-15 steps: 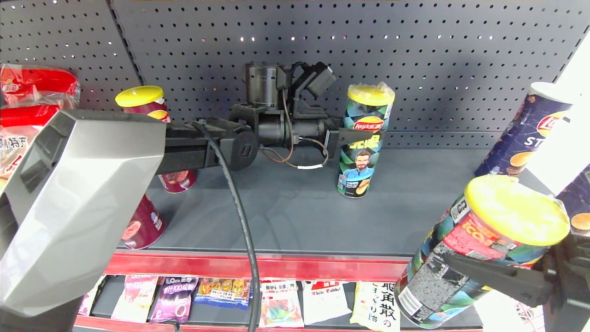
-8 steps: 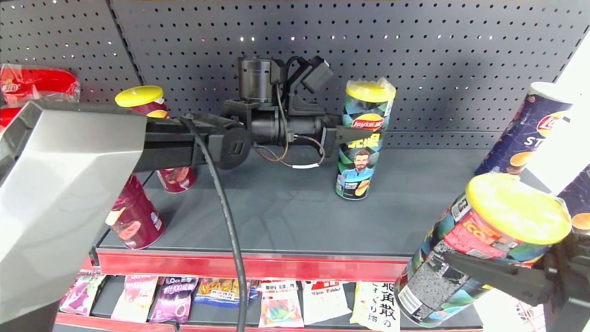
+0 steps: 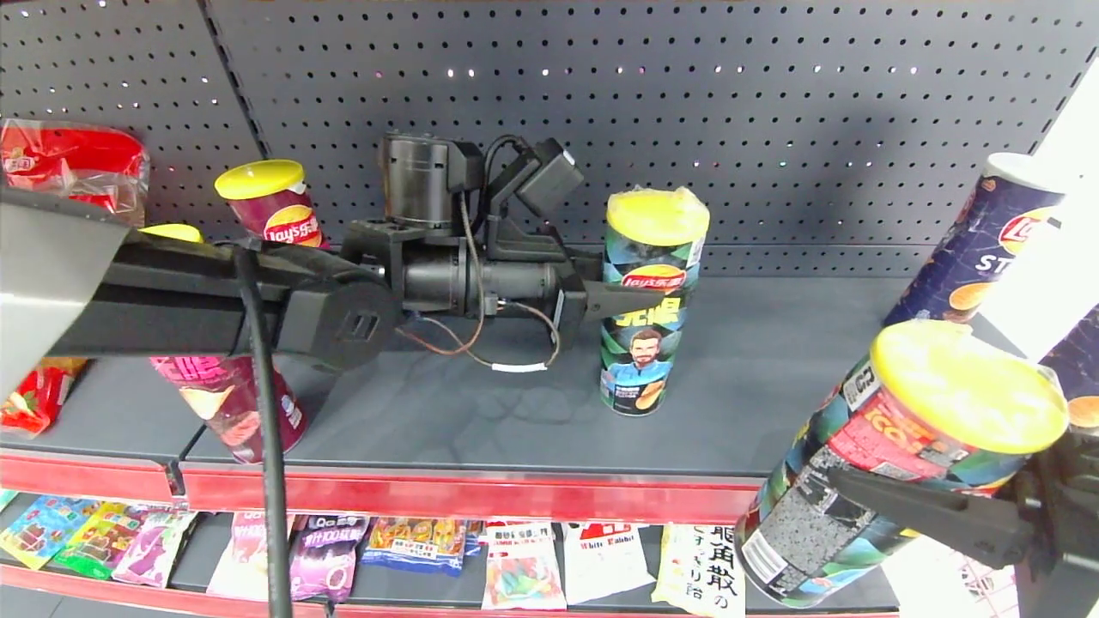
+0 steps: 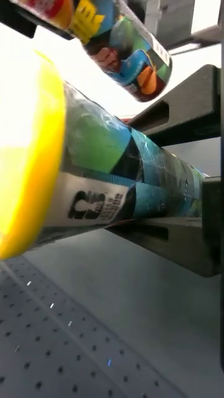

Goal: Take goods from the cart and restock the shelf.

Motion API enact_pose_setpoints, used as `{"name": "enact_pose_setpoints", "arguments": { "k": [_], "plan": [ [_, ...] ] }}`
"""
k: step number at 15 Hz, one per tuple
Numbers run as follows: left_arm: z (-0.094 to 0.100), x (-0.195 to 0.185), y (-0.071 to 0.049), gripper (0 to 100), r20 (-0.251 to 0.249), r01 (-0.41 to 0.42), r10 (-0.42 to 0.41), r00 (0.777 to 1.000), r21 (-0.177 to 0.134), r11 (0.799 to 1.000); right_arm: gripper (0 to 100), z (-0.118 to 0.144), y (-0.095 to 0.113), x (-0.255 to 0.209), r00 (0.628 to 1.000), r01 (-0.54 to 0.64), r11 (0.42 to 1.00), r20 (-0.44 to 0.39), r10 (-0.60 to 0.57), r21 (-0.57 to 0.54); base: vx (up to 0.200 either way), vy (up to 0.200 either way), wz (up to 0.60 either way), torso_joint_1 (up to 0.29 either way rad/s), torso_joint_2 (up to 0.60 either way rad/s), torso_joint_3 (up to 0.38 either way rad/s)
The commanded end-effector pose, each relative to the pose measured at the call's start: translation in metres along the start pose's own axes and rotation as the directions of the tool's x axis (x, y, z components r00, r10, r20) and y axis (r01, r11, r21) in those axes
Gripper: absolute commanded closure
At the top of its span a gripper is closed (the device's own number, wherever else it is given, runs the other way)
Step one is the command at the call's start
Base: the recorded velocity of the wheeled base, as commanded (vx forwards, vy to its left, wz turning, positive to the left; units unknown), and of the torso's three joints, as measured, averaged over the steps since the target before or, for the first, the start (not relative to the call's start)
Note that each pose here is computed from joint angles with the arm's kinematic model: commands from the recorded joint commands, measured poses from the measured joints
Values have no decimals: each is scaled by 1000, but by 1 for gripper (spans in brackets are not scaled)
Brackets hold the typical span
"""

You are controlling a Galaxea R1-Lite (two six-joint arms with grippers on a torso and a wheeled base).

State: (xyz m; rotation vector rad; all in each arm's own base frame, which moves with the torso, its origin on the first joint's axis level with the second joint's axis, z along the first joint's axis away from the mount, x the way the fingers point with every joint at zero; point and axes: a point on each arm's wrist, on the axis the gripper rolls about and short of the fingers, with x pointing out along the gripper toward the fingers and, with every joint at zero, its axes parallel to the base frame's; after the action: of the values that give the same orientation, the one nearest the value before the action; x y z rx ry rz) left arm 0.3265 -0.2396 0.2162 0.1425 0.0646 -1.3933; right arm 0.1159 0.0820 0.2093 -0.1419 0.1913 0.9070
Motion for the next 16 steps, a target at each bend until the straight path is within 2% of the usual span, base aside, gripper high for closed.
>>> {"name": "enact_pose_setpoints", "arguments": {
  "k": [1, 7, 10, 16],
  "plan": [
    [1, -12, -12, 100, 11, -7, 6, 1000, 11, 1000, 100, -1, 0, 0, 1000, 0, 1000, -1, 0, 0, 0, 0, 0, 0, 0, 0],
    [-4, -29, -34, 100, -15, 5, -5, 1000, -15, 1000, 100, 0, 0, -1, 1000, -2, 1000, 0, 2, -1, 0, 0, 0, 0, 0, 0],
    [-6, -32, -37, 100, -23, 6, -7, 1000, -25, 1000, 100, -1, 0, 0, 1000, -2, 1000, -1, 2, 0, 0, 0, 0, 0, 0, 0],
    [3, -35, -39, 100, -5, 0, 0, 1000, -33, 999, 100, -1, 0, -1, 1000, -2, 1000, -2, 2, 0, 0, 0, 0, 0, 0, 0]
  ]
}}
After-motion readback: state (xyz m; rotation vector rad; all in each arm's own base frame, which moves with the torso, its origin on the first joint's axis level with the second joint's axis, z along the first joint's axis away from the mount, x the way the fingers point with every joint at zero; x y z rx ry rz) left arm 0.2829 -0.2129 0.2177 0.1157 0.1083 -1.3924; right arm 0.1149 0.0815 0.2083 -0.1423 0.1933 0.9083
